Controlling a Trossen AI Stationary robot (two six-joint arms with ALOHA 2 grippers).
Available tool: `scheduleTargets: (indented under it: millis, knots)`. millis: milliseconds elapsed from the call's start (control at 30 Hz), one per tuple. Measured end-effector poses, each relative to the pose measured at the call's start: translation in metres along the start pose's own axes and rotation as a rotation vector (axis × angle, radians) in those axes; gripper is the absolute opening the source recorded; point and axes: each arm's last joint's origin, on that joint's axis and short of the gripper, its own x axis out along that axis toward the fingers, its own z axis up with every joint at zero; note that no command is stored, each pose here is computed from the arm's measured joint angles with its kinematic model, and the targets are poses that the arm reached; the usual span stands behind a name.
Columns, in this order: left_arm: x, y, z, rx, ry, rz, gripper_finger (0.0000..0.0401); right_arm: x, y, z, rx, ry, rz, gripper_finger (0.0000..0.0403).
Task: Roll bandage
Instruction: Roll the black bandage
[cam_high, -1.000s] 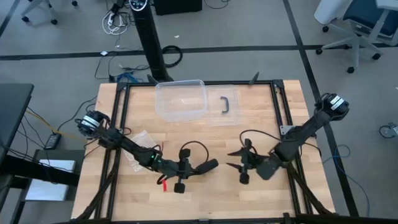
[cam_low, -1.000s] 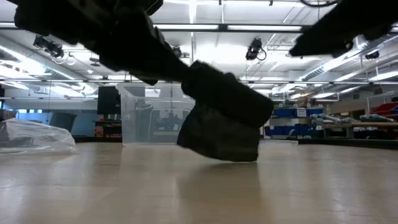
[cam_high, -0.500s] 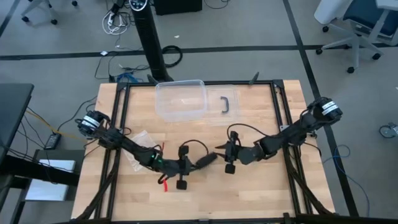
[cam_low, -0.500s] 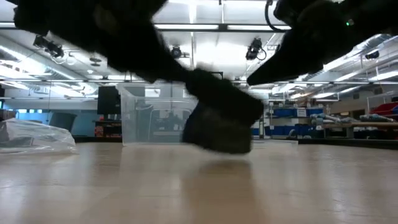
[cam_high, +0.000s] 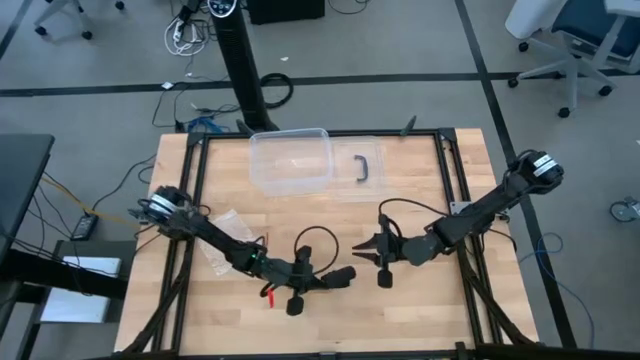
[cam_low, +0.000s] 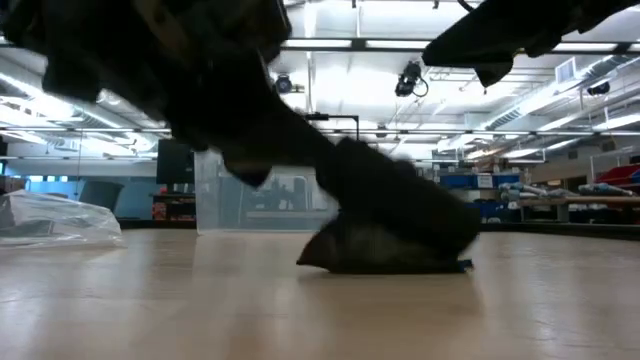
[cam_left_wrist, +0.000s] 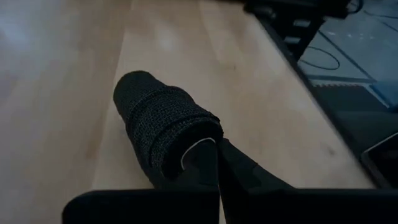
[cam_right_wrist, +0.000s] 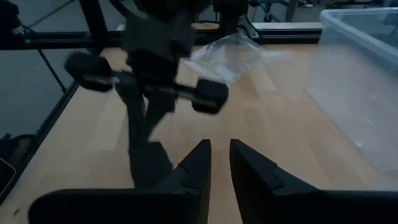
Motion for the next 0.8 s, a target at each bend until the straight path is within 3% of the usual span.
scheduleTargets:
  millis: [133,333,467,800]
  knots:
    - [0.008,0.008,-0.011,0.016,0.014,0.040,0.0000,0.009,-0.004,-0.007,-0.016,0.035,-0.033,0.0058]
    - [0.009,0.020,-0.017,0.094,0.061,0.205,0.0000,0.031,-0.014,-0.025,-0.041,0.120,-0.098,0.0068]
    - [0.009,0.026,-0.020,0.100,0.098,0.235,0.0000,0.046,-0.016,-0.038,-0.042,0.166,-0.072,0.0069]
    - [0.009,0.028,-0.020,0.099,0.099,0.261,0.0000,0.063,-0.007,-0.061,-0.061,0.192,-0.043,0.0004]
